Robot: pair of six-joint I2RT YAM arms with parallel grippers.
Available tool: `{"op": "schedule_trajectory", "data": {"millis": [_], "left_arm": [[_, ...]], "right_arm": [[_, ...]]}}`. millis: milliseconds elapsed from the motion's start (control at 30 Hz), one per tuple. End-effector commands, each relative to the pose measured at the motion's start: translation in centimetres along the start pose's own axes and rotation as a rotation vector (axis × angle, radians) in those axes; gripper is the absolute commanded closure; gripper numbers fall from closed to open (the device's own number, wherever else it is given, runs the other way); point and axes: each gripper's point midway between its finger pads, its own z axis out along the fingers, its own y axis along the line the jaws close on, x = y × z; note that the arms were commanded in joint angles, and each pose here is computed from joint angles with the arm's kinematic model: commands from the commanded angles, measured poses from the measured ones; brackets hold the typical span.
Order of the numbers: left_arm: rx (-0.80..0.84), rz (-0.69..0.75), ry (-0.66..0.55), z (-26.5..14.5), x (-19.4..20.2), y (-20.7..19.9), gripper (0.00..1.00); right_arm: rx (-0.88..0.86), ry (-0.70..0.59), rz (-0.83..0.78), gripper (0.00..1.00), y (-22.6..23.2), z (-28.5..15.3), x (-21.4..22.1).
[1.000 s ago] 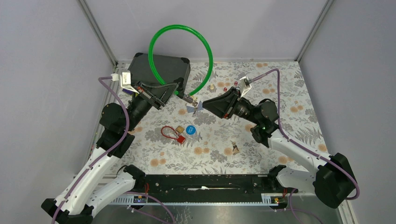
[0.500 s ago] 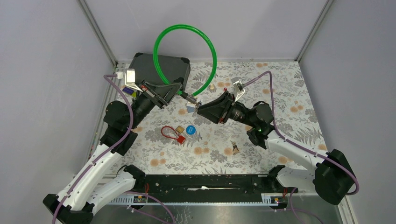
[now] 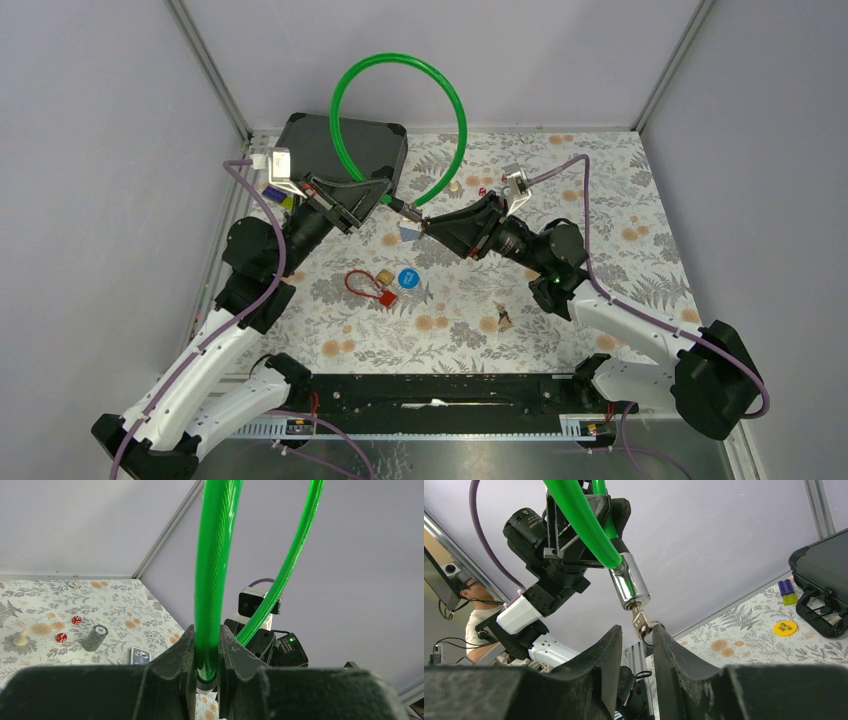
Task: Lock with the key
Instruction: Lock the lock.
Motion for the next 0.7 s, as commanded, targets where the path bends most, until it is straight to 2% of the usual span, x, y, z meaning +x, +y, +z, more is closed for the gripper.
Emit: {"op": "schedule_trajectory", "data": {"millis": [0,133,267,467,667], "left_arm": [[0.123,0.011,-0.086,-0.2,-2.2,-3.2,1.0],[0.123,0.012,-0.082,-0.1,-2.1,-3.2,1.0],[0.115,0.025,-0.094,-0.2,-2.4,-3.1,1.0],[0.097,0.056,-0.106,-0.5,-2.9,-3.0,1.0],[0.089,0.065,-0.111,-0.6,-2.9,-2.8,1.0]], "right_arm": [[-0.029,-0.068,-0.053,0.64,1.2,0.1,-1.7],[-0.027,-0.069,-0.061,0.64,1.1,0.2,-1.8],[-0.022,-0.065,-0.084,0.58,1.2,0.1,-1.9],[0.023,-0.043,-0.161,0.55,1.1,-0.4,-2.2],[0.038,0.05,-0.235,0.55,1.7,-1.0,-1.7]]}}
